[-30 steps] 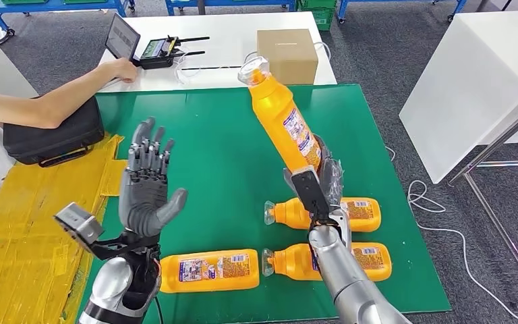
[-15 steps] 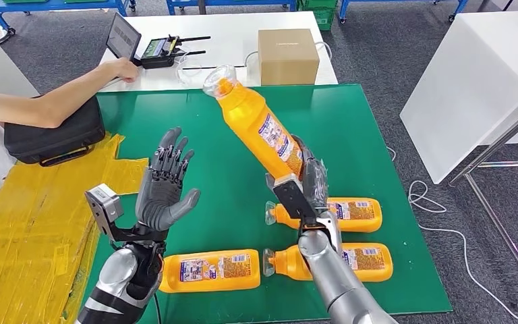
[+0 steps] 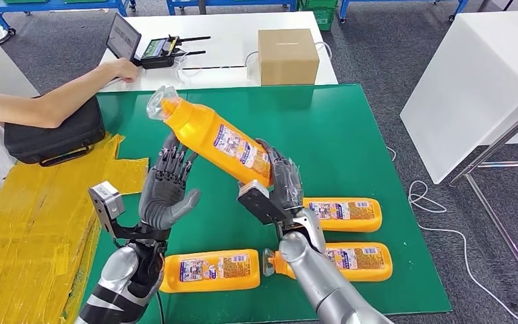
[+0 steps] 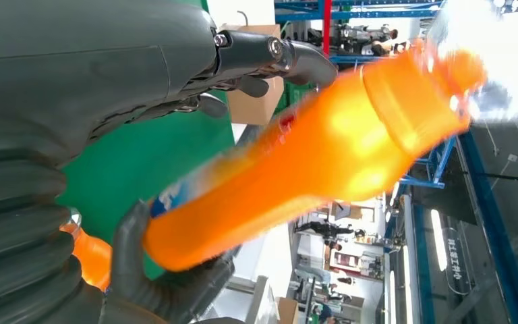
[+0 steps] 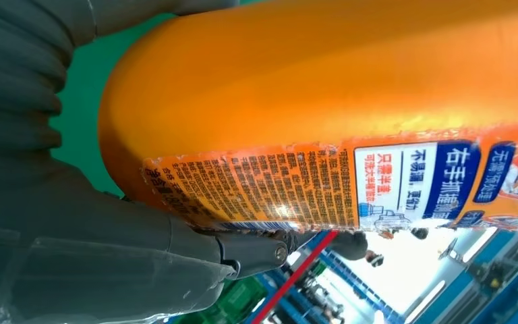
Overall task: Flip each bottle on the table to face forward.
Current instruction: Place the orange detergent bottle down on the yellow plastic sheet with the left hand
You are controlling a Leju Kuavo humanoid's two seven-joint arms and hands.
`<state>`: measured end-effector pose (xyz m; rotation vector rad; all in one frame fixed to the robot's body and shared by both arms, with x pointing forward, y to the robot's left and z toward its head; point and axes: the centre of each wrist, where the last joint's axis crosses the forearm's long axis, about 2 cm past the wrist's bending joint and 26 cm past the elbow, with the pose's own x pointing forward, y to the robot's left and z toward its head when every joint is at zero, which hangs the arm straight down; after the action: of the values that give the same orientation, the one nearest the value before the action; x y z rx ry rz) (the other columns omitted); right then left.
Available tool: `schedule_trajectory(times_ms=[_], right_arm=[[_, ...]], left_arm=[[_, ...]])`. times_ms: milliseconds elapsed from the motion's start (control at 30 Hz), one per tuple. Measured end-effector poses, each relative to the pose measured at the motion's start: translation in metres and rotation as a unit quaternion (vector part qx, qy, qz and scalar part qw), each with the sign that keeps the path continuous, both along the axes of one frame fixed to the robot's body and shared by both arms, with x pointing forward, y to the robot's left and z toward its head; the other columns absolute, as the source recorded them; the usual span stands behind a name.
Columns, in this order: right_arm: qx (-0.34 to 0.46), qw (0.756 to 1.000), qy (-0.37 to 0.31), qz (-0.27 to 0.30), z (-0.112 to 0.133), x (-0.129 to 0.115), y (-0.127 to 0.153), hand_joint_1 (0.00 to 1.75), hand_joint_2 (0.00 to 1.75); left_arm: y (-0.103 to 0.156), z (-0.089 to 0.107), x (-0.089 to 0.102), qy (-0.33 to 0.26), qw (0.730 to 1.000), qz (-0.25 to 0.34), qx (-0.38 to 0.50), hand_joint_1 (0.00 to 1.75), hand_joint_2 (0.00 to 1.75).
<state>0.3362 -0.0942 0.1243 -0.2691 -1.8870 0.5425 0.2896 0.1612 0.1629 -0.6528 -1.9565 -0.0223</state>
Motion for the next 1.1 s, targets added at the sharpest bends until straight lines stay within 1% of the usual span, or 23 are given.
schedule_trajectory(times_ms=[133, 267, 467, 567, 733, 900, 1067, 1100], right_arm=[[-0.018, 1.000, 0.004, 0.011, 0.001, 0.001, 0.009, 1.75, 1.75], [-0.027, 1.000, 0.006, 0.014, 0.001, 0.001, 0.011, 1.75, 1.75], [-0.062, 0.998, -0.008, 0.022, 0.002, -0.001, 0.023, 1.75, 1.75], [-0.077, 0.996, -0.012, 0.035, 0.001, -0.006, 0.030, 1.75, 1.75], [-0.115, 0.990, -0.023, 0.077, -0.005, -0.018, 0.046, 1.75, 1.75], [-0.120, 0.987, -0.007, 0.106, -0.012, -0.028, 0.056, 1.75, 1.75], [-0.128, 0.985, 0.003, 0.118, -0.018, -0.034, 0.060, 1.75, 1.75], [-0.129, 0.984, 0.006, 0.119, -0.019, -0.035, 0.061, 1.75, 1.75]], left_arm=[[0.000, 0.000, 0.002, 0.002, 1.000, -0.001, -0.002, 0.00, 1.75], [0.001, -0.001, 0.002, 0.003, 1.000, -0.001, -0.002, 0.00, 1.75], [0.003, -0.004, 0.003, 0.010, 1.000, 0.004, -0.008, 0.00, 1.75], [0.004, -0.005, 0.003, 0.012, 1.000, 0.006, -0.008, 0.00, 1.75], [0.004, -0.006, 0.004, 0.017, 1.000, 0.006, -0.013, 0.00, 1.75], [0.005, -0.009, 0.004, 0.024, 0.999, 0.011, -0.024, 0.00, 1.75], [0.007, -0.014, 0.001, 0.045, 0.998, 0.024, -0.041, 0.00, 1.75], [0.007, -0.015, 0.001, 0.051, 0.997, 0.030, -0.048, 0.08, 1.75]])
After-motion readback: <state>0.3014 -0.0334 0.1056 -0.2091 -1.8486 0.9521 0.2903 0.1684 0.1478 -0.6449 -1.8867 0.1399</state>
